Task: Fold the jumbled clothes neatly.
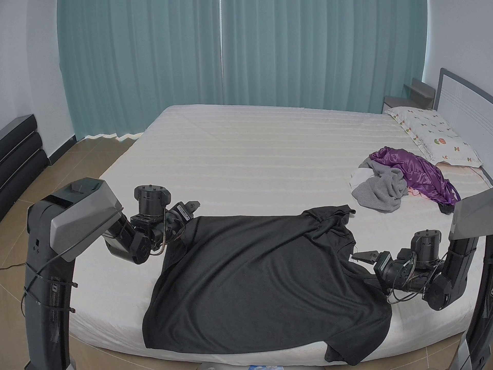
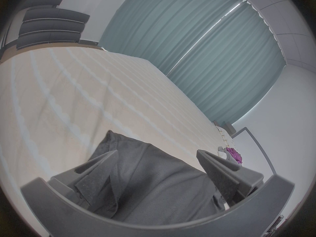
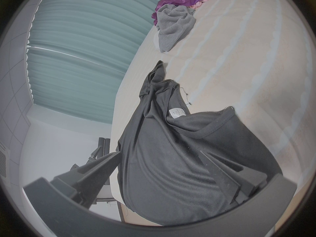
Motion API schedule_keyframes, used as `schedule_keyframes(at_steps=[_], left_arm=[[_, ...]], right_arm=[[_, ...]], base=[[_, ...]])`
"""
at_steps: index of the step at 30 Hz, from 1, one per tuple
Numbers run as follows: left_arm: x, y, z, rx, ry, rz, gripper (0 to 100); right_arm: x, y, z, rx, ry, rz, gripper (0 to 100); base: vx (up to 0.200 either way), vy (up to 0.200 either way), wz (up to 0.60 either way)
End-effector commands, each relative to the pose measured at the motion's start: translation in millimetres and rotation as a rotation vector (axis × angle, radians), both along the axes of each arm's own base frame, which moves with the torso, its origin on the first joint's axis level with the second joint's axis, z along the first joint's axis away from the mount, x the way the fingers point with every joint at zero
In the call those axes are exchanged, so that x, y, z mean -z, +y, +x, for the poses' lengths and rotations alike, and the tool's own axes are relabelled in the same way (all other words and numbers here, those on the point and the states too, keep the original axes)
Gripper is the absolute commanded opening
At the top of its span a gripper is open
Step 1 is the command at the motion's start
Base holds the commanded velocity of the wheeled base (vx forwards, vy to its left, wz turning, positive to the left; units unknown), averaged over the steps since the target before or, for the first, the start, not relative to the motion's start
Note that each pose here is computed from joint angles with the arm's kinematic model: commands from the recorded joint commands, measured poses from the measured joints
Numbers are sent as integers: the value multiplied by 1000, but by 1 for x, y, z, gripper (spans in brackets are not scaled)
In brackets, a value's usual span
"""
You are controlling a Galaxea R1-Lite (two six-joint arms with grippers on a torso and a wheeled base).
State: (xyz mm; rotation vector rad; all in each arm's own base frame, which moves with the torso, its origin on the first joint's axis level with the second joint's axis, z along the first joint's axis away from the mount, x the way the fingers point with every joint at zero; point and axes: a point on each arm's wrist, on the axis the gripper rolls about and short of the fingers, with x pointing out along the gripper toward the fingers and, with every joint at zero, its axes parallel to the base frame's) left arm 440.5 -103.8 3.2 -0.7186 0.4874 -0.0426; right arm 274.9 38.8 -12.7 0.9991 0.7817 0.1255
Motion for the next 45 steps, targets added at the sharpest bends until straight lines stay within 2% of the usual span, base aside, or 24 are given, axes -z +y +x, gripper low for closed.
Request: schedule_keyframes(at_steps=[1,8,29,37,45], left_arm=[[29,-8,7,14,36,6,100],[31,-21,4,84,49,-12,100],[39,-46,-10,158,74,12,100],[43,-30,3,120,131,48,100],[39,0,30,8,69,43,100]], right_arm=[[3,4,-1,-13,11,-2,100],[3,5,-2,-17,11,-6,100],[4,6,-3,-21,14,-8,100],[4,6,-3,-21,14,-8,100],[4,6,-3,-21,15,-9,100]], base=[[0,0,0],[0,0,0],[0,0,0],[0,0,0],[0,0,0]])
